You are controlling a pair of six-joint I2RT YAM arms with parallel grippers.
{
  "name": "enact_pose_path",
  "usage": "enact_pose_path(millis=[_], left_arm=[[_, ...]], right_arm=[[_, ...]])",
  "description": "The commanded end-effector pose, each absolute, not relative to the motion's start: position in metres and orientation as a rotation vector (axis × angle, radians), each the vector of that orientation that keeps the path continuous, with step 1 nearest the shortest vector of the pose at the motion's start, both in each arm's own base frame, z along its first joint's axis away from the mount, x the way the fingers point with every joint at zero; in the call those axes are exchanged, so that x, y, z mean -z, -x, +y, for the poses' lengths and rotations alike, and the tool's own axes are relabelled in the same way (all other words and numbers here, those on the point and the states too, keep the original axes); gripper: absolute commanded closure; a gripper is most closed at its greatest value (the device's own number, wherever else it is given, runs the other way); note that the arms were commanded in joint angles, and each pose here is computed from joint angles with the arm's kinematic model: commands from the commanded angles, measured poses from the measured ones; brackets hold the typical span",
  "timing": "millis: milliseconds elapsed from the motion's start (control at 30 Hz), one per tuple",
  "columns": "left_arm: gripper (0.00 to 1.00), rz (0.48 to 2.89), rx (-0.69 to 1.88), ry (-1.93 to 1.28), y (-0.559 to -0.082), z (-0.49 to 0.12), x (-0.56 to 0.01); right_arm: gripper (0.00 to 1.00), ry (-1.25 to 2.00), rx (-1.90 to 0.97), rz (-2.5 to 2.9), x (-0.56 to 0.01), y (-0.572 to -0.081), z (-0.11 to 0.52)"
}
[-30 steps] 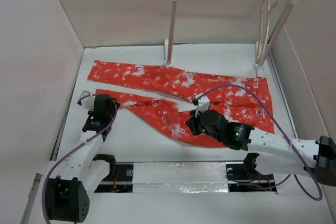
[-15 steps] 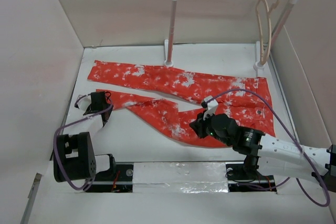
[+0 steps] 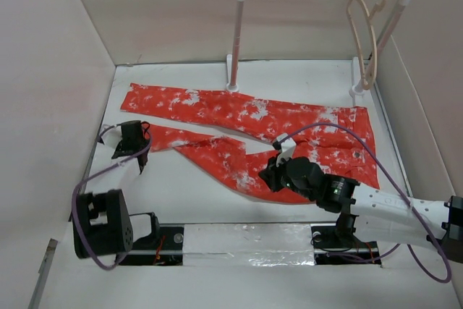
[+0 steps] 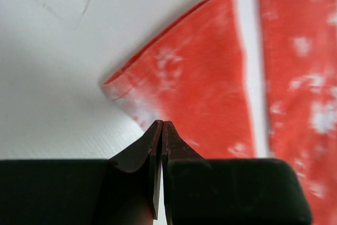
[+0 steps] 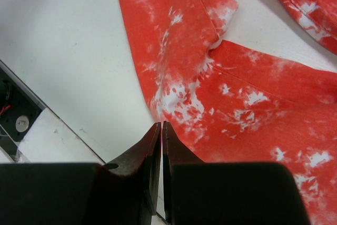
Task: Place the trousers on the hanger
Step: Flatten out the trousers at the center of the board.
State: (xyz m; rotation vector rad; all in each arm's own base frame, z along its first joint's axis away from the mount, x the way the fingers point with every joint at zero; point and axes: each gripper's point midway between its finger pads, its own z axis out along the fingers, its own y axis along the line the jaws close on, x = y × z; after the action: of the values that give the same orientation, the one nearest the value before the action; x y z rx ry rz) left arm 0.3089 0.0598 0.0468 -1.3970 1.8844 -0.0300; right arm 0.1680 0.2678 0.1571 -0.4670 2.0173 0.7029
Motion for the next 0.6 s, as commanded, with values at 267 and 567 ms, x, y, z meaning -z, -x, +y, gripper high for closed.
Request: enact_pose_path(millis=[267, 567], left_arm=[[0.58, 1.904, -0.043, 1.412, -0.301, 0.069, -0.045], [0.60, 1.949, -0.067, 1.481, -0.320, 0.070, -0.021]], right_arm=[[0.90, 0.478, -0.780, 1.963, -0.173, -0.164, 0.283], [0.90, 0.461, -0.778, 1.965, -0.168, -0.160, 0.275]])
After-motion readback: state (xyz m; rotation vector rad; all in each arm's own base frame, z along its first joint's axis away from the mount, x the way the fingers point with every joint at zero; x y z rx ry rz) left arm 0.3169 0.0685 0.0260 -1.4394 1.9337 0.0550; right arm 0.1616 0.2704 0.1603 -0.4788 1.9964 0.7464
